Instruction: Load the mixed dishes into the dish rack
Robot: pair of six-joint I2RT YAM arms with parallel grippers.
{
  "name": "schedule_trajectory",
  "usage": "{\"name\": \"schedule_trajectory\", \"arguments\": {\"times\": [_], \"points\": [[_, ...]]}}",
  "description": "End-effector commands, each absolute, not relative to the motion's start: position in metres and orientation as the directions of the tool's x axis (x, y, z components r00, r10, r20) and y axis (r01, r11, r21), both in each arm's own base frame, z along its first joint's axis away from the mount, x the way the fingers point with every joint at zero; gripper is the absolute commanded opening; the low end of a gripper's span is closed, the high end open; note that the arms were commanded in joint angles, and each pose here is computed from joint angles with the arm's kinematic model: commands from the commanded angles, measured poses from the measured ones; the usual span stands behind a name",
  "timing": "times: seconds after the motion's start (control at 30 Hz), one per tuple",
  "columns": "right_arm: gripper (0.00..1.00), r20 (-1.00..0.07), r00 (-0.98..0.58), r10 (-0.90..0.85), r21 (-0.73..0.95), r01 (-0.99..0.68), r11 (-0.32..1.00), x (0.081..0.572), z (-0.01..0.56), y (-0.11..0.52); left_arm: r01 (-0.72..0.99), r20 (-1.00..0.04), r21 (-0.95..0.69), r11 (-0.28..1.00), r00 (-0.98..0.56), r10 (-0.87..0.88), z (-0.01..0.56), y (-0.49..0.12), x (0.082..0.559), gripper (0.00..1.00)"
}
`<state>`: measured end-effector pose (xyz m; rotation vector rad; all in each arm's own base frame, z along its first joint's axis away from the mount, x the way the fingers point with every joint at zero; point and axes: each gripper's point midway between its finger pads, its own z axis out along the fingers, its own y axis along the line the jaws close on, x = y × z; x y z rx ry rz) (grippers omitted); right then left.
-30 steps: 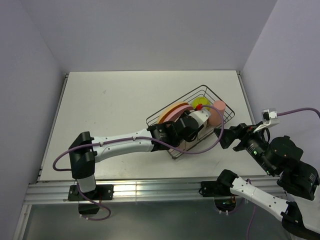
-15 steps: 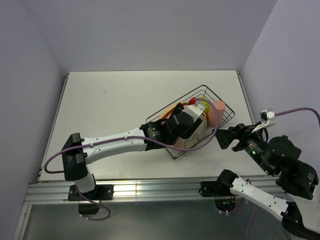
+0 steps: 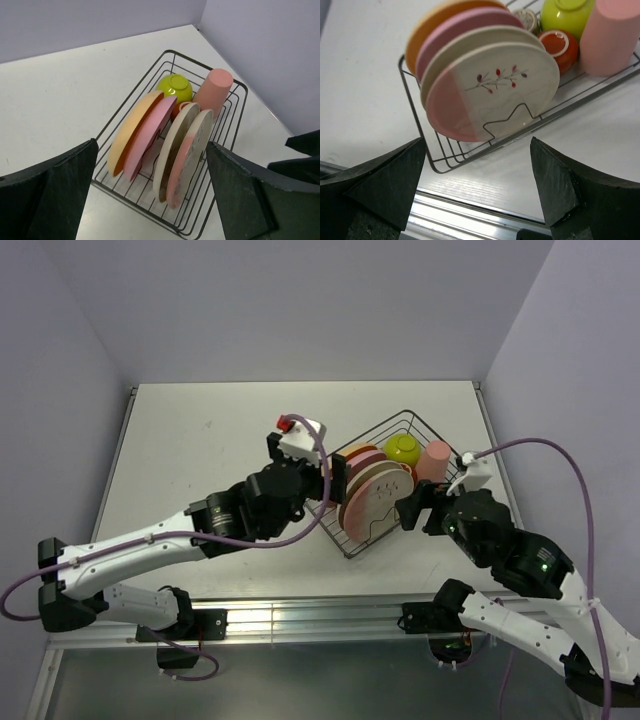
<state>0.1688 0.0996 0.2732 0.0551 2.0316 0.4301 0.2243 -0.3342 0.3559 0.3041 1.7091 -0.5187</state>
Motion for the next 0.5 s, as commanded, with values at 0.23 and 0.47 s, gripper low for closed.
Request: {"name": "schedule_trajectory", "arguments": {"times": [0.23, 0.47], "points": [[0.93, -0.795, -0.458, 0.398, 0.484, -0.082, 0.871, 0.189, 0.227, 0.126, 0.385, -0.891, -0.427, 0.818, -0.336, -0.307, 0.306, -0.27, 0.207, 0.97], [0.94, -0.749, -0.468, 0.469, 0.525, 0.011, 0.851, 0.195, 0.177, 0.127, 0.322, -0.841, -0.515, 0.794, -0.37, -0.395, 0.271, -0.233, 0.196, 0.99]]}}
